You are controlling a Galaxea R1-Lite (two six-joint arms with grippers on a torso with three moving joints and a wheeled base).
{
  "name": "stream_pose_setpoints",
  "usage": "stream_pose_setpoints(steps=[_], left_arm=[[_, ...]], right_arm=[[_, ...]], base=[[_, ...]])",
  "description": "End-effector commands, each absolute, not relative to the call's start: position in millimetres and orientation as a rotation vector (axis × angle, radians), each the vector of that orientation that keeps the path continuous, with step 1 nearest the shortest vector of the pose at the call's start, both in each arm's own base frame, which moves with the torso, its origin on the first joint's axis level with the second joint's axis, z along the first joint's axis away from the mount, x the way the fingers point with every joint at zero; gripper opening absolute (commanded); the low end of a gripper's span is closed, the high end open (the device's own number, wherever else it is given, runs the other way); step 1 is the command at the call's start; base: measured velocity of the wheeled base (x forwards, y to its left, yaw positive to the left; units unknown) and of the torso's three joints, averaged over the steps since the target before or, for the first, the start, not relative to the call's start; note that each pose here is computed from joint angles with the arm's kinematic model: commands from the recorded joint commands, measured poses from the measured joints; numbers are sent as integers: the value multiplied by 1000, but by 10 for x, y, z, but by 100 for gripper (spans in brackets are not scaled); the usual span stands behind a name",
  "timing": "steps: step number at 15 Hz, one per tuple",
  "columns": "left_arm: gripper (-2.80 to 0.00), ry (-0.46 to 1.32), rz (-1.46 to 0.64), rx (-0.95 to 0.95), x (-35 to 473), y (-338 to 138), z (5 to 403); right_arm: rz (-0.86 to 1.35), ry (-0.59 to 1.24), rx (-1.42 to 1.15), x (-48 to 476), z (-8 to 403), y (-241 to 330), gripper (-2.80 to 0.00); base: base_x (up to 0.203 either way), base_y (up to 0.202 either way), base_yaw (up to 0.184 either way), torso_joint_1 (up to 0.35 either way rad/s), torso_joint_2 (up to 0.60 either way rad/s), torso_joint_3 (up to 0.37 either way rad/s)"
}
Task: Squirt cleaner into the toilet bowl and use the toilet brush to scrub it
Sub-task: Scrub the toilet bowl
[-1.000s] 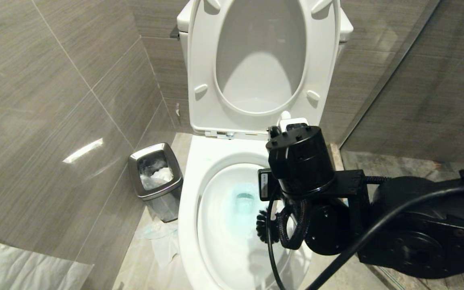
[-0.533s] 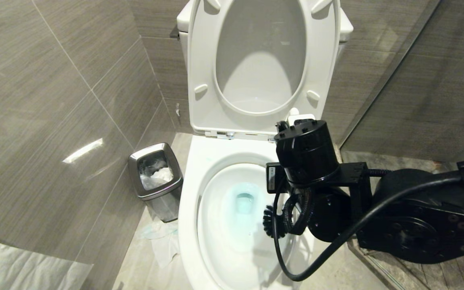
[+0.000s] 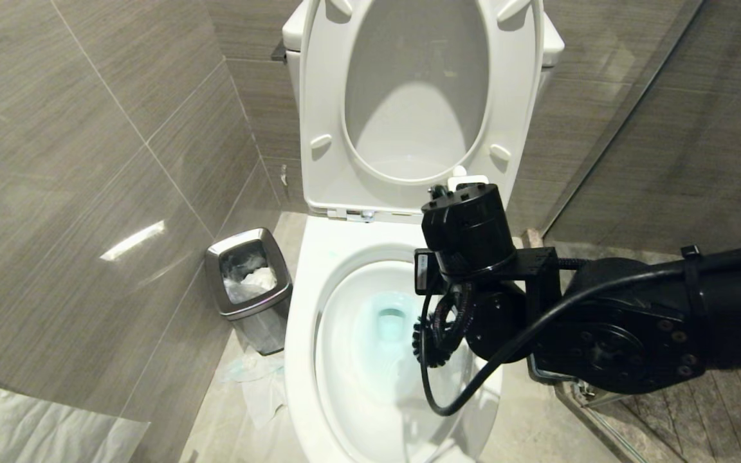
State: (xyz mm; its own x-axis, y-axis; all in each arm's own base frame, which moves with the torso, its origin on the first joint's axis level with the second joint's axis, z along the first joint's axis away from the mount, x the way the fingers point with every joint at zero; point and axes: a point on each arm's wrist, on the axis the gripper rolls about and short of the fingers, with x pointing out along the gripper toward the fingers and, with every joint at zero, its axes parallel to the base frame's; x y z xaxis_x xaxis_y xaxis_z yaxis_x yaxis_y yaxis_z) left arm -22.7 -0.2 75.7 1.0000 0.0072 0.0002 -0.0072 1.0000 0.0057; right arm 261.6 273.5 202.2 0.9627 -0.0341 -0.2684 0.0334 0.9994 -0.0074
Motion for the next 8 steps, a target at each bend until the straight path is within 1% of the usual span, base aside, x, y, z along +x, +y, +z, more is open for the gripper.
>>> stream_pose_setpoints(steps=[1, 5, 8], left_arm=[[-280, 0, 8, 6, -227, -2, 757], [-280, 0, 8, 6, -227, -2, 757], [-280, -2, 8, 6, -227, -2, 758]], right_arm=[[-42, 272, -8, 2731, 1947, 2851, -280], [-56, 247, -3, 2947, 1964, 2958, -280], [-88, 248, -8, 3100, 1940, 2884, -280]], base=[[0, 0, 0, 0, 0, 0], [0, 0, 0, 0, 0, 0], [0, 0, 0, 0, 0, 0]])
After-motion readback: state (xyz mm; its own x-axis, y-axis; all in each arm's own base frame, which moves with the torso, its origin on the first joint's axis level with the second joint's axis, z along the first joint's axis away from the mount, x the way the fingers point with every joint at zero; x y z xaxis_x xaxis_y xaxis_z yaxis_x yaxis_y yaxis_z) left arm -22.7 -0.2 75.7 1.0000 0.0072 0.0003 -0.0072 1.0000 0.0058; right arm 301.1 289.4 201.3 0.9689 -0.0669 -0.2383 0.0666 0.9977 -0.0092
